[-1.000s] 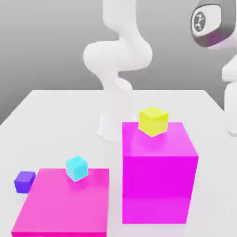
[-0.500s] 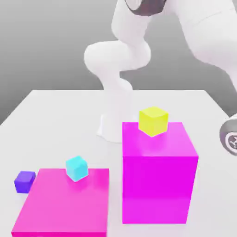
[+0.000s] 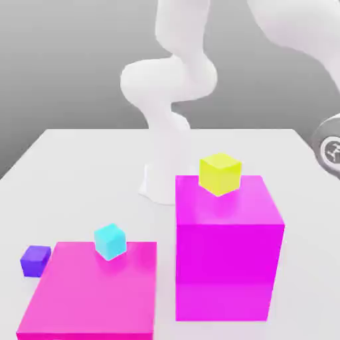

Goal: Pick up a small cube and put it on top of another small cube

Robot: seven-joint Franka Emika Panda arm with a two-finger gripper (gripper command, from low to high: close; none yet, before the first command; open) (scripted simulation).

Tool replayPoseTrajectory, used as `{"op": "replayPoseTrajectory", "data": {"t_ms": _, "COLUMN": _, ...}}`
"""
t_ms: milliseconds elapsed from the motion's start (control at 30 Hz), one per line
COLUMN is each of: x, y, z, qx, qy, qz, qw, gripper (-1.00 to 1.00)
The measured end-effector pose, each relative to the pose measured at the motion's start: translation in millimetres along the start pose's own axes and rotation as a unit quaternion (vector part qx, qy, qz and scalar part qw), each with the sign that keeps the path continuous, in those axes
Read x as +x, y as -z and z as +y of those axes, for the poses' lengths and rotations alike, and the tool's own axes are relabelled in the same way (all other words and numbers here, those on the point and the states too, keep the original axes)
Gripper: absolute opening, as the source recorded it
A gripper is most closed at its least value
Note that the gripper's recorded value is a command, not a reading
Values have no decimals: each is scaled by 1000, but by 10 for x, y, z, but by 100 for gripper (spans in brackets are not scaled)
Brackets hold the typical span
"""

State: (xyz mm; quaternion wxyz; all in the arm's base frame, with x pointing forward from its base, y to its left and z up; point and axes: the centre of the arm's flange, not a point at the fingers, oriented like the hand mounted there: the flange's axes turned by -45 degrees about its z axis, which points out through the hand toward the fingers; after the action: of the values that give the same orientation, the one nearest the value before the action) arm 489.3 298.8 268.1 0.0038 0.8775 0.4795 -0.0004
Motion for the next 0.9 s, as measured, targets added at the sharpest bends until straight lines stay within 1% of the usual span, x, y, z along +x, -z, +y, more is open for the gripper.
{"op": "replayPoseTrajectory", "data": {"t_ms": 300, "x": -835, "y": 972, "z": 222, "qx": -2, "qy": -63, "qz": -1, "qw": 998, "gripper": -100}}
{"op": "replayPoseTrajectory", "data": {"t_ms": 533, "x": -1532, "y": 1536, "z": 156, "qx": -1, "qy": -103, "qz": -1, "qw": 995, "gripper": -100}}
{"op": "replayPoseTrajectory", "data": {"t_ms": 833, "x": -2470, "y": 1989, "z": -72, "qx": 5, "qy": -158, "qz": 2, "qw": 987, "gripper": -100}}
{"op": "replayPoseTrajectory", "data": {"t_ms": 900, "x": -2534, "y": 1822, "z": -90, "qx": 6, "qy": -163, "qz": 2, "qw": 987, "gripper": -100}}
